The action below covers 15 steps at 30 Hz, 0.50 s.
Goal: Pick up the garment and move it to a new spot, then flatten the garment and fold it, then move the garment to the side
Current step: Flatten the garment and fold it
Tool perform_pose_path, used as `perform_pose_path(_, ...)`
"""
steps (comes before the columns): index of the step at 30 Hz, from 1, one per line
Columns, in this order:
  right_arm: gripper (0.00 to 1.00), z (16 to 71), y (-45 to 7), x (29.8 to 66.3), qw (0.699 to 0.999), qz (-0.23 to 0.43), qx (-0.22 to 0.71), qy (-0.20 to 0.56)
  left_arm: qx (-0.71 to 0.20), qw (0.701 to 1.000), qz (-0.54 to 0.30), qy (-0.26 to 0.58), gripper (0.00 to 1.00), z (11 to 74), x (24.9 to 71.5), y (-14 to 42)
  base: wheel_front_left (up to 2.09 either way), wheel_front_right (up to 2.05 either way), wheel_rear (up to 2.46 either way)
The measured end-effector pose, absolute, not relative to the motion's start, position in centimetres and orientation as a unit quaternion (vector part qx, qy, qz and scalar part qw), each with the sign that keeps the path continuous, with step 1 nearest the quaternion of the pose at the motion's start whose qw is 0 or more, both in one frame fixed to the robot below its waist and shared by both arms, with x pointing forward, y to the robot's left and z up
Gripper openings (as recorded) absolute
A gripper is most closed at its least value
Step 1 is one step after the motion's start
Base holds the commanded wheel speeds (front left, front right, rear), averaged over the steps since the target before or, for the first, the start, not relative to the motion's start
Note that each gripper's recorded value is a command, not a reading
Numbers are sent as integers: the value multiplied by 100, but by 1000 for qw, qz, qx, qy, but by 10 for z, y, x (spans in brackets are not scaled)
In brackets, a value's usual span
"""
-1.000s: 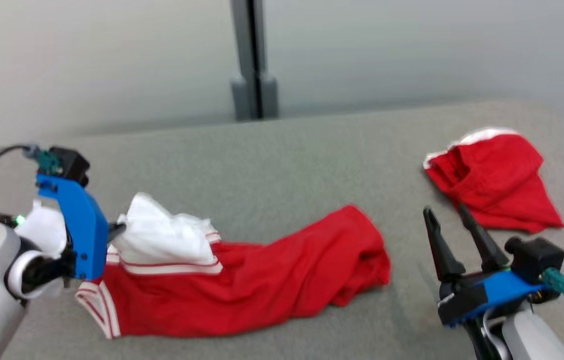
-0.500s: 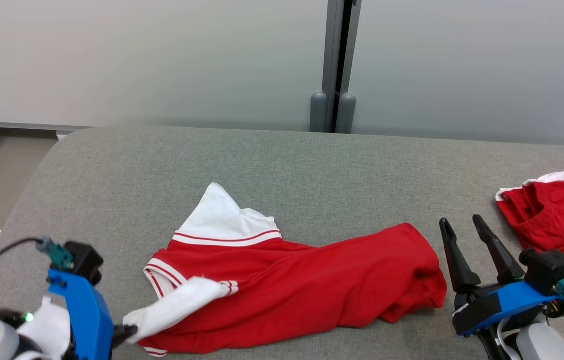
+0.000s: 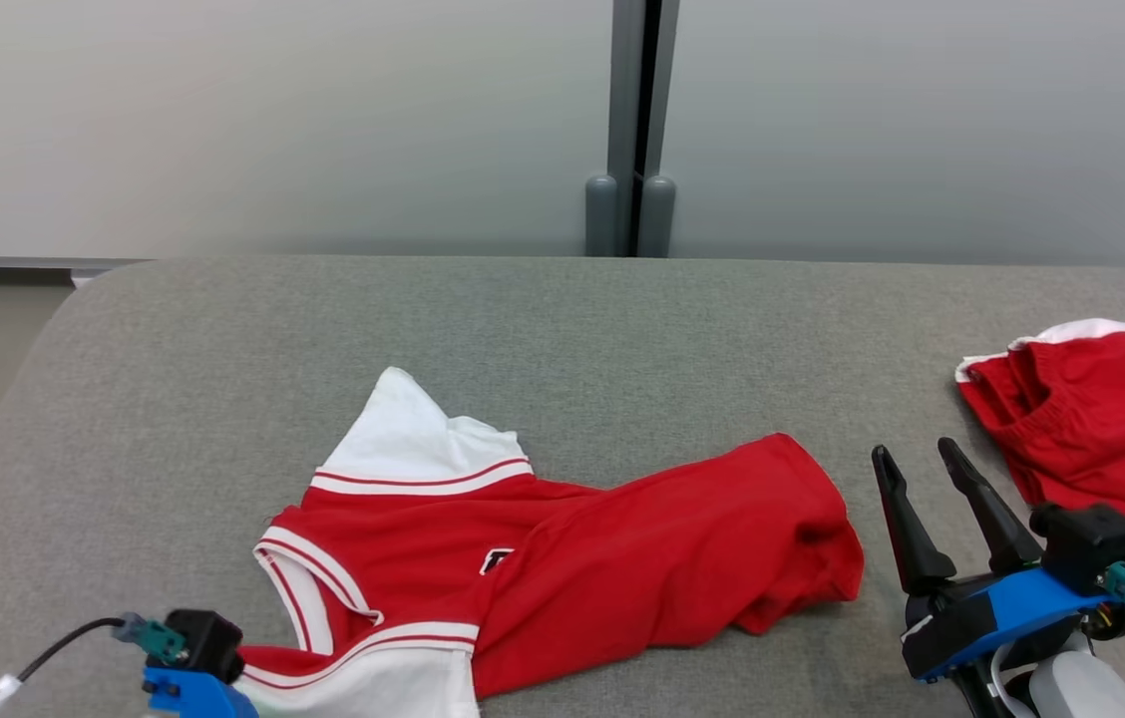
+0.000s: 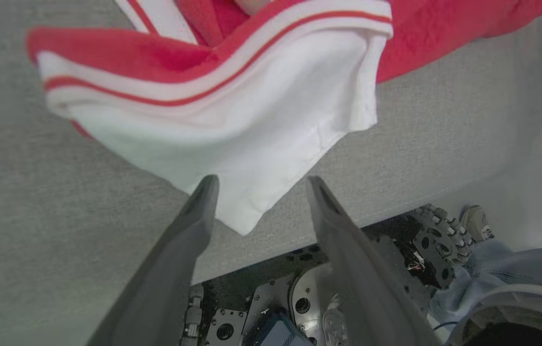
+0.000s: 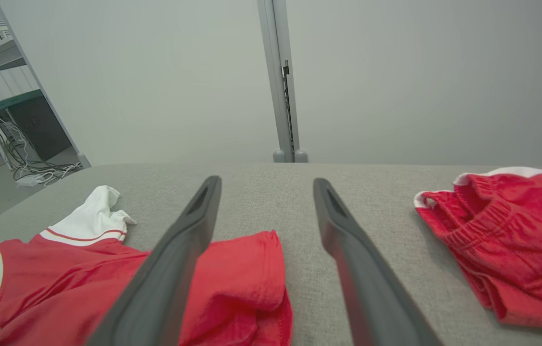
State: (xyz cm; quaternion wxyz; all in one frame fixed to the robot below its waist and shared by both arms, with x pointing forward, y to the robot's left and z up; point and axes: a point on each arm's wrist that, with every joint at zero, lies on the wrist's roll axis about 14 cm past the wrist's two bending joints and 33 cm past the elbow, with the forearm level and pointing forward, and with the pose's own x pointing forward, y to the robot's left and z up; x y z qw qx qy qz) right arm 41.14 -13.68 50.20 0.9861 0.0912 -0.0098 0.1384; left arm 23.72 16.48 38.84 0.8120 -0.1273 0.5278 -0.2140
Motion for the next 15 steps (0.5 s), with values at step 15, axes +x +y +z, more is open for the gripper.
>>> perform_pose_path(15, 100, 498, -154, 408, 989, 116, 92, -5, -147, 961, -120, 202, 100, 460, 341, 178, 0, 0, 0)
